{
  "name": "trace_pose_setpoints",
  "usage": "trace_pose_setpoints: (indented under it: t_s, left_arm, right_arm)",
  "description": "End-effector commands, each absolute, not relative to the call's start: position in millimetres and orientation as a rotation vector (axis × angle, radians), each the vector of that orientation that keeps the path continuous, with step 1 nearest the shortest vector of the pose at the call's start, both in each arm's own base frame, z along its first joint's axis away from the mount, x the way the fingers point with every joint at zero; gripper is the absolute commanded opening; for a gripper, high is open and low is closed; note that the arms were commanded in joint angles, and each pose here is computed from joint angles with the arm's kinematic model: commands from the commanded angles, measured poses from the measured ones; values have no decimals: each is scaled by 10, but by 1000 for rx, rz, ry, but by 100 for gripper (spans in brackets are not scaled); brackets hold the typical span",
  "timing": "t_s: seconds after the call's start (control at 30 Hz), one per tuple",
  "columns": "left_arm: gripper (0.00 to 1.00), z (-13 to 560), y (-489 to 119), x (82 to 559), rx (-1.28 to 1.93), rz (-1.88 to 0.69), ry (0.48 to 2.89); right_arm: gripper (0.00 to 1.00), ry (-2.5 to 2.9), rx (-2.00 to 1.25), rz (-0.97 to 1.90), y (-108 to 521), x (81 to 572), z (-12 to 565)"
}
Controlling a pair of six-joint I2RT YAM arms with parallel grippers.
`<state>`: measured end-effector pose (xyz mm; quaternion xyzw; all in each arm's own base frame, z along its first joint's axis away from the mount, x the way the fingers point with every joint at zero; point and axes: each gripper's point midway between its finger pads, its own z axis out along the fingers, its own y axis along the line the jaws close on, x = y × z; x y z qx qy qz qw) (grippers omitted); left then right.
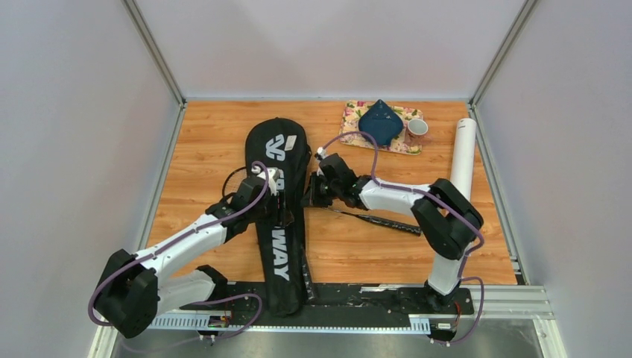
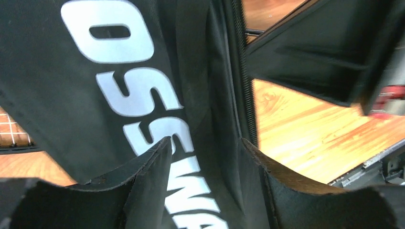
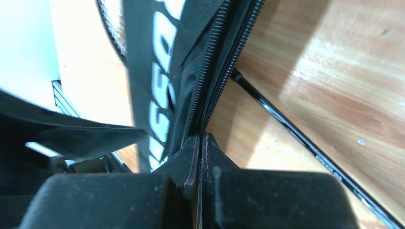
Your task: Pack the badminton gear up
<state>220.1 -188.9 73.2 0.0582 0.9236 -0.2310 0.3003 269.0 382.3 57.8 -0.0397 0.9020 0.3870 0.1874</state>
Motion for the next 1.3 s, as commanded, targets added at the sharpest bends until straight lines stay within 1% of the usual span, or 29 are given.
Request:
trace_pose_setpoints:
  t_s: [0.0, 0.13, 0.27, 0.33, 0.4, 0.47, 0.67, 0.73, 0.83, 1.0, 1.27]
  left_arm:
    - [61, 1128, -2041, 2340, 172, -663, 2357]
    - [62, 1300, -2181, 2396, 175, -703, 2323]
    - [63, 1524, -2276, 2435, 153, -771, 2281]
    - [64, 1710, -2259, 2468, 128, -791, 2200]
    - [71, 1807, -2221, 2453, 87, -809, 2158]
    - [73, 1808, -2207, 2426, 54, -825, 2158]
    - [73, 1775, -2304, 2321, 9, -945, 2167]
    - [73, 1716, -2297, 2340, -5, -928, 2185]
    - [68, 1702, -2313, 2360, 10, -911, 2208]
    - [68, 1719, -2386, 2346, 38, -954, 2200]
    - [70, 1619, -2374, 2375, 4, -920, 2224]
  right_arm:
    - [0, 2397, -249, 937, 3740, 2933, 1522]
    - [0, 2401, -314, 873, 3708, 2939, 1819]
    - [0, 2388, -384, 800, 3720, 2915, 1961]
    - [0, 2379, -395, 750, 3679, 2934, 1944]
    - [0, 2368, -407, 720, 3657, 2911, 1979]
    - [0, 2356, -411, 709, 3663, 2900, 2026]
    - [0, 2347, -402, 710, 3722, 2899, 2152]
    - [0, 2334, -382, 736, 3752, 2870, 2245]
    - [0, 2314, -338, 724, 3731, 2898, 2329]
    - [0, 2300, -347, 715, 3741, 2861, 2419]
    - [0, 2266, -367, 662, 3802, 2811, 2535]
